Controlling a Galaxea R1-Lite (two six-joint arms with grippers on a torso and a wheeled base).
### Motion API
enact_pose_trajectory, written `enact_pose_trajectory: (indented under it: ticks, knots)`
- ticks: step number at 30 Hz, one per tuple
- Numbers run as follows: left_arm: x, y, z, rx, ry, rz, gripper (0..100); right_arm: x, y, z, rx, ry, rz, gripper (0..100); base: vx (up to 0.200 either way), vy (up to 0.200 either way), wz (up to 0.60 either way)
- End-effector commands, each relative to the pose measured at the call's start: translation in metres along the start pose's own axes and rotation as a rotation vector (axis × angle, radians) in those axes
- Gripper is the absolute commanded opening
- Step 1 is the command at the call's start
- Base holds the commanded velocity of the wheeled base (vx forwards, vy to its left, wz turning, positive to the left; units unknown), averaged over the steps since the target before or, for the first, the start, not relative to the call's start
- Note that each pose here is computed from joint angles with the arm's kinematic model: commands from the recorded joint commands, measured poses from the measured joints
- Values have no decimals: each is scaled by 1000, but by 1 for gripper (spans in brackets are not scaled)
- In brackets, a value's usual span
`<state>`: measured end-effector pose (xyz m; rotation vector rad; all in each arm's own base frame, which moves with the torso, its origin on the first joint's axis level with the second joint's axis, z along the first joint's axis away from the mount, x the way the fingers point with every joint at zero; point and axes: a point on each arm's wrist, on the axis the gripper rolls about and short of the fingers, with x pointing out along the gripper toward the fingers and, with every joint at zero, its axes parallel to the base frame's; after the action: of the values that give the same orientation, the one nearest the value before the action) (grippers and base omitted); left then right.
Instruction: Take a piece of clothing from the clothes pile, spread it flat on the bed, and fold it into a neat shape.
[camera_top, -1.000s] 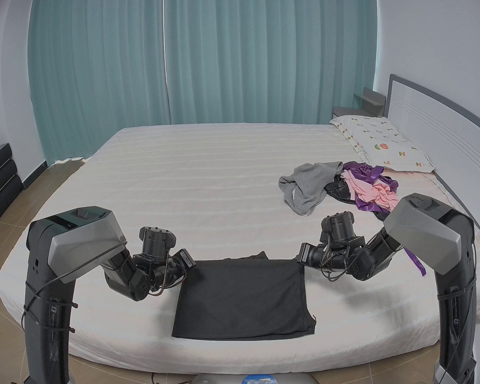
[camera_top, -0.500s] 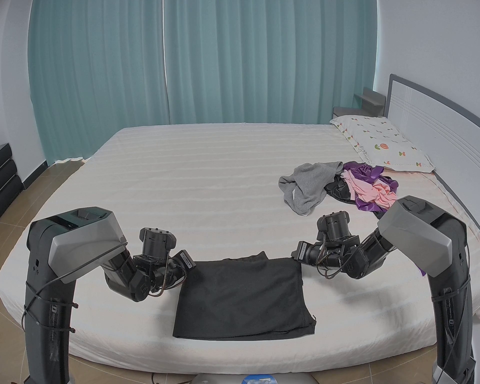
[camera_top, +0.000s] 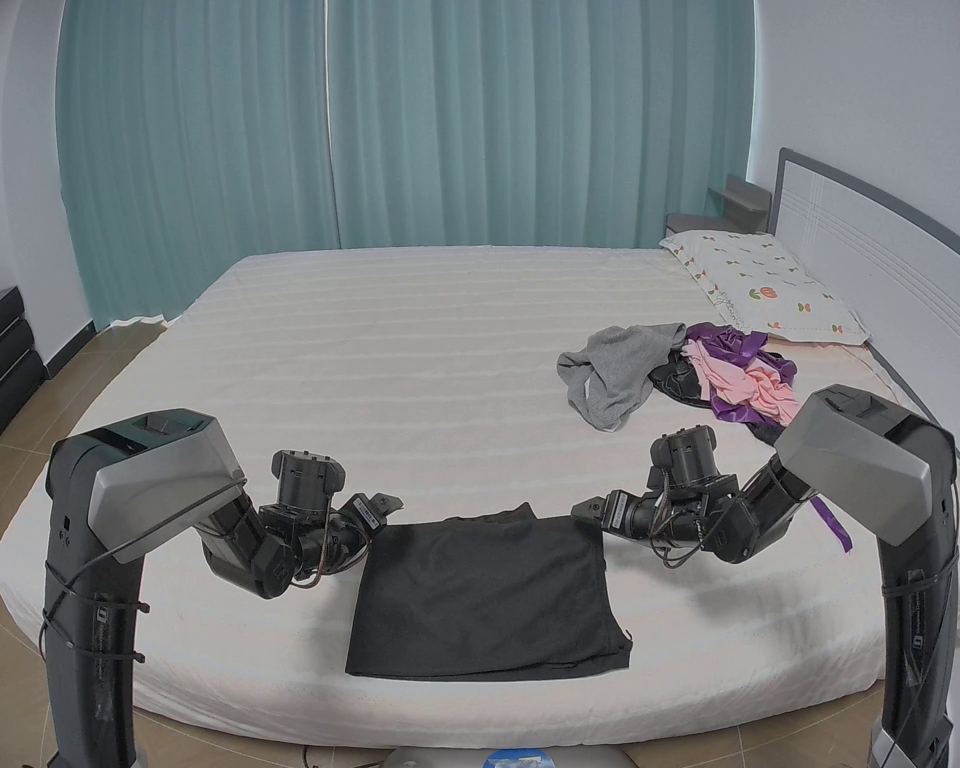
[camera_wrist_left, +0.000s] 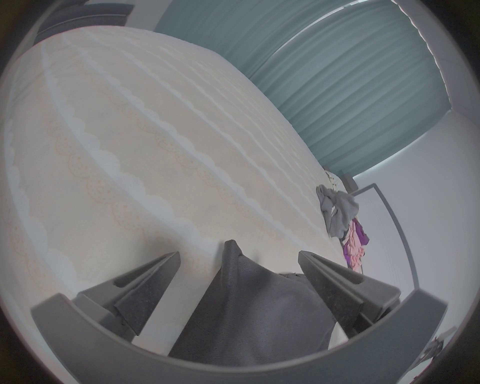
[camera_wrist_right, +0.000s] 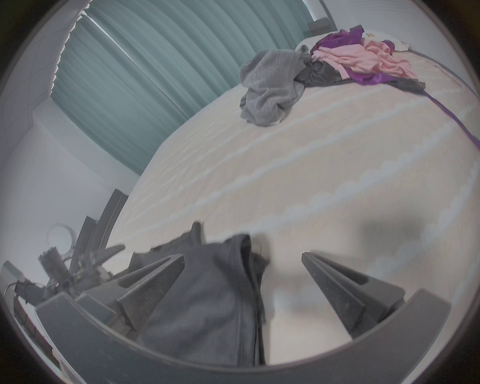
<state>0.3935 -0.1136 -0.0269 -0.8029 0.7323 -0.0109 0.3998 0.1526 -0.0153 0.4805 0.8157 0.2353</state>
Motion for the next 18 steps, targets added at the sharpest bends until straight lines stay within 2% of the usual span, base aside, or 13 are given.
enact_pose_trajectory:
  ticks: [1, 4, 7, 11, 18]
  knots:
    - [-14, -3, 18, -98, -34, -19, 100, -50, 9, -7, -9, 53, 72, 100, 0, 0, 0]
    - [-28, 3, 21, -120, -31, -4, 100, -67, 11, -30, -37, 112, 106, 100, 0, 0, 0]
    - [-40, 10, 24, -139, 0, -11, 100, -73, 12, -47, -53, 126, 124, 100, 0, 0, 0]
    - [-46, 18, 26, -160, 19, -3, 100, -79, 11, -61, -65, 134, 143, 100, 0, 0, 0]
    - [-46, 19, 26, -160, 19, -3, 100, -89, 10, -80, -80, 196, 132, 100, 0, 0, 0]
